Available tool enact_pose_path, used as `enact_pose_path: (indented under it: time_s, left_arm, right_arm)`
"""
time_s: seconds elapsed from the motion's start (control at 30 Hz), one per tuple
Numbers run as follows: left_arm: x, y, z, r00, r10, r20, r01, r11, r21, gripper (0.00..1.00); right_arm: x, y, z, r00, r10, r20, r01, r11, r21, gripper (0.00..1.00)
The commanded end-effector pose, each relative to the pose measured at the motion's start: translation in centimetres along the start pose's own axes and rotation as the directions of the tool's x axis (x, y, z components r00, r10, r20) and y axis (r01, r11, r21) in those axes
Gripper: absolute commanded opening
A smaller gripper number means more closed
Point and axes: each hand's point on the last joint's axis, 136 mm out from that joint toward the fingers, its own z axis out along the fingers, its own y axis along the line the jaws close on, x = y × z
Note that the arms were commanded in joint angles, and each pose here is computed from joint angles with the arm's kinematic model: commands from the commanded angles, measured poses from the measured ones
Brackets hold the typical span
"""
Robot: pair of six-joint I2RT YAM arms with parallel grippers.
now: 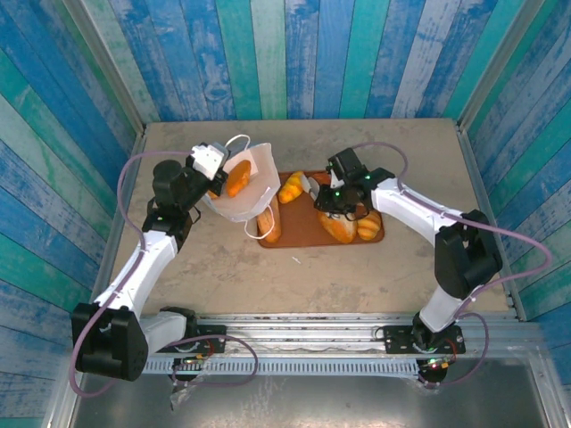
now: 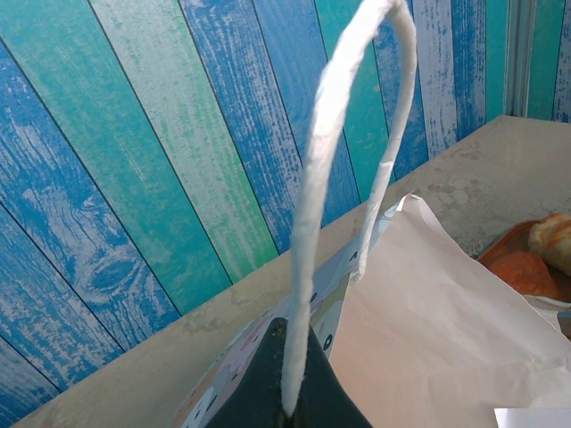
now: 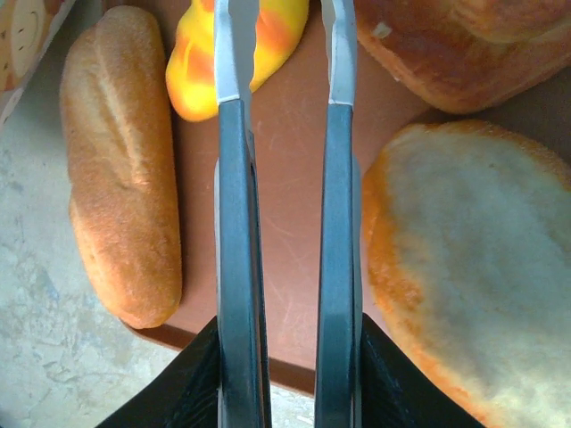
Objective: Take the fake bread out of the paper bag
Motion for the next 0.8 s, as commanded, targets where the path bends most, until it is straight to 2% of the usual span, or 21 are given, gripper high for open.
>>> enact_pose_path:
  time_s: [0.0,0.13,0.4,0.77]
  left_arm:
    - [-0.5,0.0,0.5,1.0,-0.004,0.003,0.004,1.0,0.018,0.0]
    - [-0.5,0.1,0.5,1.0,-0.002,0.001,0.002,1.0,0.016,0.0]
    - [-0.4,-0.1,0.4,1.0,0.005,0.001,-0.005,1.0,0.024,0.0]
    - [-0.5,-1.0,0.3,0.999,0.037,0.008,-0.038,0.997,0.074,0.0]
  right_arm:
    - [-0.3,0.3,0.3,1.0,-0.015,-0.012,0.015,1.0,-0.003,0.37]
    - [-0.4,0.5,0.0,1.0,-0.018,-0.01,0.017,1.0,-0.01,0.37]
    - [-0.6,1.1,-2.9,0.999,-0.029,0.043,0.031,0.999,-0.034,0.36]
    - [0.8,2.5,-10.7,0.988,-0.054,0.146,0.07,0.991,-0.111,0.34]
